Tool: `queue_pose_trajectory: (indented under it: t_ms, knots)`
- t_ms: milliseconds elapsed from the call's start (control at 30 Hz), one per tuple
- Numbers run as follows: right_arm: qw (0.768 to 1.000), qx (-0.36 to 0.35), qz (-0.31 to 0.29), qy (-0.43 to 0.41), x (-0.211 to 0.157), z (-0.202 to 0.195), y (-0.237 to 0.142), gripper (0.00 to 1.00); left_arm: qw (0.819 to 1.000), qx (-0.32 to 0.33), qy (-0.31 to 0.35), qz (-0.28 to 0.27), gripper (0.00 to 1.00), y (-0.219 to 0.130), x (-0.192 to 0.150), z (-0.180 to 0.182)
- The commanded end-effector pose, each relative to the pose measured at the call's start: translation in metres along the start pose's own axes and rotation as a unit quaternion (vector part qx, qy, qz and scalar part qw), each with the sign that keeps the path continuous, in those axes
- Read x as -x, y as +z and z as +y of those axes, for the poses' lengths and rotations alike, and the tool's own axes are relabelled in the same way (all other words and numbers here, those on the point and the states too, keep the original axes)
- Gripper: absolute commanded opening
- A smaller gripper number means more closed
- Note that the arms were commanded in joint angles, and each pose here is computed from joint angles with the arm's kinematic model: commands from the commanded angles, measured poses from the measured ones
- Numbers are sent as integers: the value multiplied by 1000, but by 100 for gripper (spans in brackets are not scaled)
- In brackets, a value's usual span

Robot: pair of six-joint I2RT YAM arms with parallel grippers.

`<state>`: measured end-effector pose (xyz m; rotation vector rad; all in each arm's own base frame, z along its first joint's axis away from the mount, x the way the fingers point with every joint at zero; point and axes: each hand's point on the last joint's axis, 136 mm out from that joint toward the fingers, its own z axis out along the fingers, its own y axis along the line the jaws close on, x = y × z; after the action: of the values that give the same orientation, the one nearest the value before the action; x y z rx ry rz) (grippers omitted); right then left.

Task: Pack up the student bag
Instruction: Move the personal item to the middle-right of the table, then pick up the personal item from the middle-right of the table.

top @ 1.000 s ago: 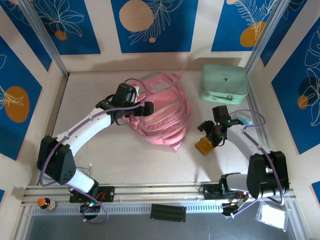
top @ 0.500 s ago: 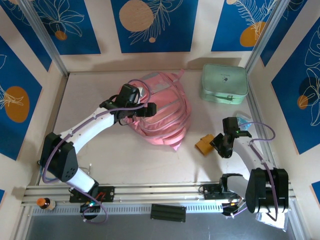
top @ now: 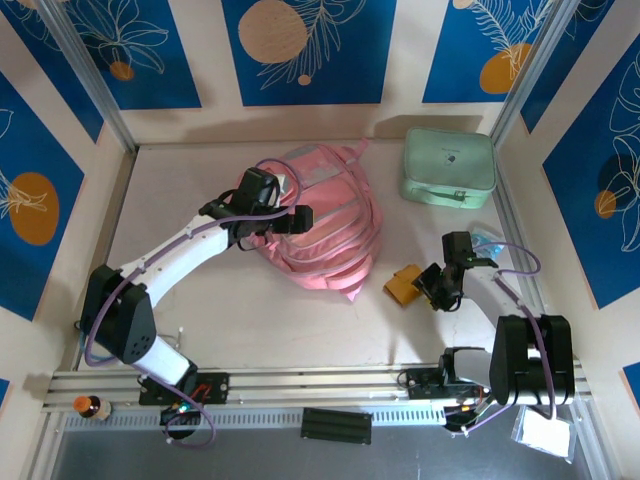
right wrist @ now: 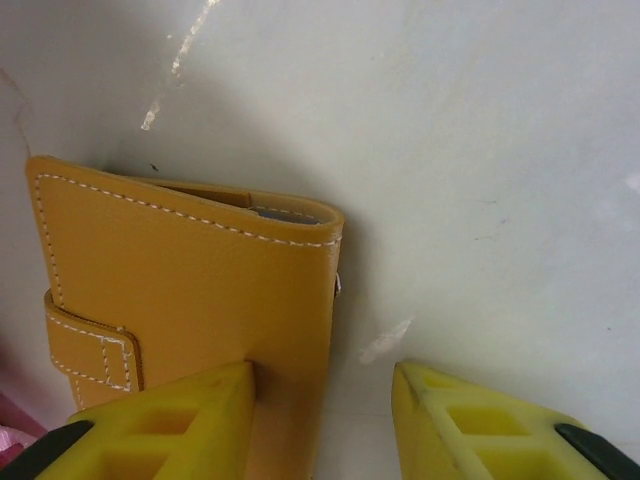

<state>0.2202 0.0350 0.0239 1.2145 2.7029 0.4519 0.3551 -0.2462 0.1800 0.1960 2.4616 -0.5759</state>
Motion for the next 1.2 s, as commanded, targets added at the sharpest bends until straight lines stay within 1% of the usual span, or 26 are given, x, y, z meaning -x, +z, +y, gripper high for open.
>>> queue_pose_trajectory:
  t_ms: [0,100,200,367,467,567,767,800,833,967,1033,1167]
  knots:
    - [1000,12,1,-4,-3,6,-9,41,1000,-14,1,-12,100,-6,8,-11]
    - [1000,16,-9,-5,-2,9,-15,46,1000,-13,1,-15,100,-6,9,-10]
    - [1000,21,-2,-6,-4,13,-13,48,1000,-11,2,-20,100,-7,12,-10]
    - [1000,7,24,3,-12,9,2,47,1000,-14,5,-21,100,-8,14,-13]
    - [999,2,32,4,-15,7,9,42,1000,-15,5,-21,100,-8,15,-13]
    - [999,-1,36,4,-15,7,12,35,1000,-17,7,-20,100,-8,15,-14]
    - [999,3,38,1,-13,11,15,16,999,-32,23,-20,100,-8,16,-25]
    - [999,12,36,-7,-11,15,14,10,999,-37,31,-20,100,-7,16,-29]
    - [999,24,31,-16,-8,21,11,7,998,-42,41,-22,100,-7,15,-33]
    - [996,80,4,-46,3,47,-8,6,994,-60,90,-30,100,-7,13,-53]
    - [992,115,-17,-59,10,61,-24,4,990,-66,122,-26,99,-5,10,-62]
    - [978,184,-51,-86,19,87,-58,0,981,-62,184,1,91,6,-2,-76]
